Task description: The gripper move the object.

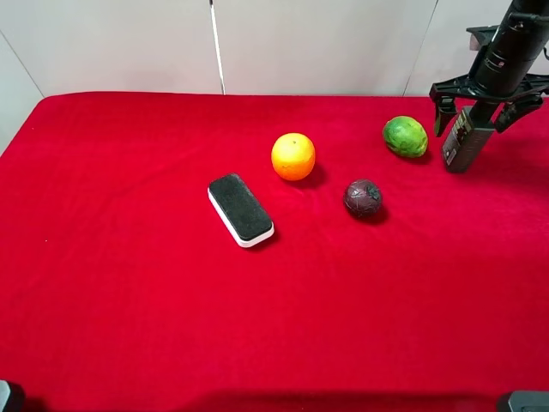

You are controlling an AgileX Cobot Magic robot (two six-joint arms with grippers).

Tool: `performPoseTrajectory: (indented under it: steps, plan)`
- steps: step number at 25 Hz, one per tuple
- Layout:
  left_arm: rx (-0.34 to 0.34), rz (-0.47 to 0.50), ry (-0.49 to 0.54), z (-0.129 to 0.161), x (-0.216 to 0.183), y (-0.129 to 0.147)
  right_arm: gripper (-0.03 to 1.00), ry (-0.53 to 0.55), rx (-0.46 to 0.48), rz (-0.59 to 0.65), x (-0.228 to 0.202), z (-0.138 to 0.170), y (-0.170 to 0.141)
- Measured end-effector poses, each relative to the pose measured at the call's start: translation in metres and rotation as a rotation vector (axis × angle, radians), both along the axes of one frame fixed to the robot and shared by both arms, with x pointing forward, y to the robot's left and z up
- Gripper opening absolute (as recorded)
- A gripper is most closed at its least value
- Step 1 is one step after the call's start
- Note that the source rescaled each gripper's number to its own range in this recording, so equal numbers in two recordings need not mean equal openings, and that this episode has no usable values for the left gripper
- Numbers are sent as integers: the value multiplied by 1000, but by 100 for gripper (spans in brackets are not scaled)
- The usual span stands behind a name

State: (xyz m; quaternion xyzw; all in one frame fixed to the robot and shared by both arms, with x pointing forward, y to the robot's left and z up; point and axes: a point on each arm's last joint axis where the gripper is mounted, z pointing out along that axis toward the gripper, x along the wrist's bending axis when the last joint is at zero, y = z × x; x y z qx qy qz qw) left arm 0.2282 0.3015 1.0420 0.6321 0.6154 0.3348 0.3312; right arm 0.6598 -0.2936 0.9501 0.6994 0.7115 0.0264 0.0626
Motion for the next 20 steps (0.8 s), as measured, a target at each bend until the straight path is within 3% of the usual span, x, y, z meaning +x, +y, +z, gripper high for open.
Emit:
performPoseTrajectory:
  steps: [10,20]
  plan:
    - [0,0,0,0,0,0,100,18,23,21,-9,20,2]
    - [0,0,0,0,0,0,100,-32,24,19,-25,64,2]
